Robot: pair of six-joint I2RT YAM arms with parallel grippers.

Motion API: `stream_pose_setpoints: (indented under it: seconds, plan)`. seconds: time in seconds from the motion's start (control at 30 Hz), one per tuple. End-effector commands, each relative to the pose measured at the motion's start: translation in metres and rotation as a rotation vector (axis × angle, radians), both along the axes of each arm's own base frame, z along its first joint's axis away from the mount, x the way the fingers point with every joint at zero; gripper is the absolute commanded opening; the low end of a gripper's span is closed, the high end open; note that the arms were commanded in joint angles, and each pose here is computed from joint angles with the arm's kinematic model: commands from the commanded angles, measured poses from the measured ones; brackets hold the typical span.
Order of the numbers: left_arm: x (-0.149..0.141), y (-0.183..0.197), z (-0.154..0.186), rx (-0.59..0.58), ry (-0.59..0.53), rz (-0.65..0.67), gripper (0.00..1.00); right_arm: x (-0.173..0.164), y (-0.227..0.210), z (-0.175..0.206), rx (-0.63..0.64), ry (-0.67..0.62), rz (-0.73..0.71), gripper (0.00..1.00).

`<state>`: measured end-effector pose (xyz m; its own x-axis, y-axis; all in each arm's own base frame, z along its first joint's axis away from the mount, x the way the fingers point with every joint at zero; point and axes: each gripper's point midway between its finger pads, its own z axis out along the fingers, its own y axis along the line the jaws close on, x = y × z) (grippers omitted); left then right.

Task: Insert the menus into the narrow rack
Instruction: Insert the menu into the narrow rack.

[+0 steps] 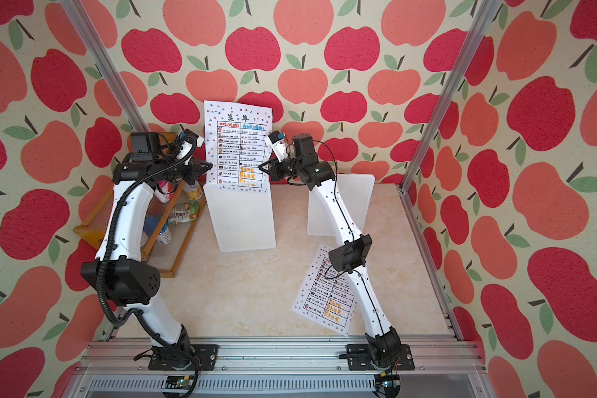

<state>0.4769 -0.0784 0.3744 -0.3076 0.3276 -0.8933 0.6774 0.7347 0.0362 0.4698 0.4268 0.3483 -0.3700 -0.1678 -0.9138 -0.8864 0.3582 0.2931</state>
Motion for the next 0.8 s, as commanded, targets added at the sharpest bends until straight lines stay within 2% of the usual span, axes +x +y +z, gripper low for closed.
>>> stream_pose_setpoints:
  seconds: [0.0,0.33,0.57,0.77]
  plan:
    - [-0.008,0.006,0.010,0.028,-0.043,0.013,0.08,-0.007,-0.017,0.027,-0.011,-0.077,-0.009,0.00]
    - [-0.010,0.011,0.007,0.032,-0.043,0.025,0.07,-0.024,-0.008,0.028,-0.036,-0.119,0.055,0.00]
    - [-0.009,0.025,0.014,0.000,-0.064,0.042,0.15,-0.035,-0.005,0.019,-0.089,-0.146,0.096,0.00]
    - [-0.005,0.025,0.009,-0.027,-0.066,0.024,0.15,-0.043,-0.003,0.014,-0.107,-0.152,0.126,0.00]
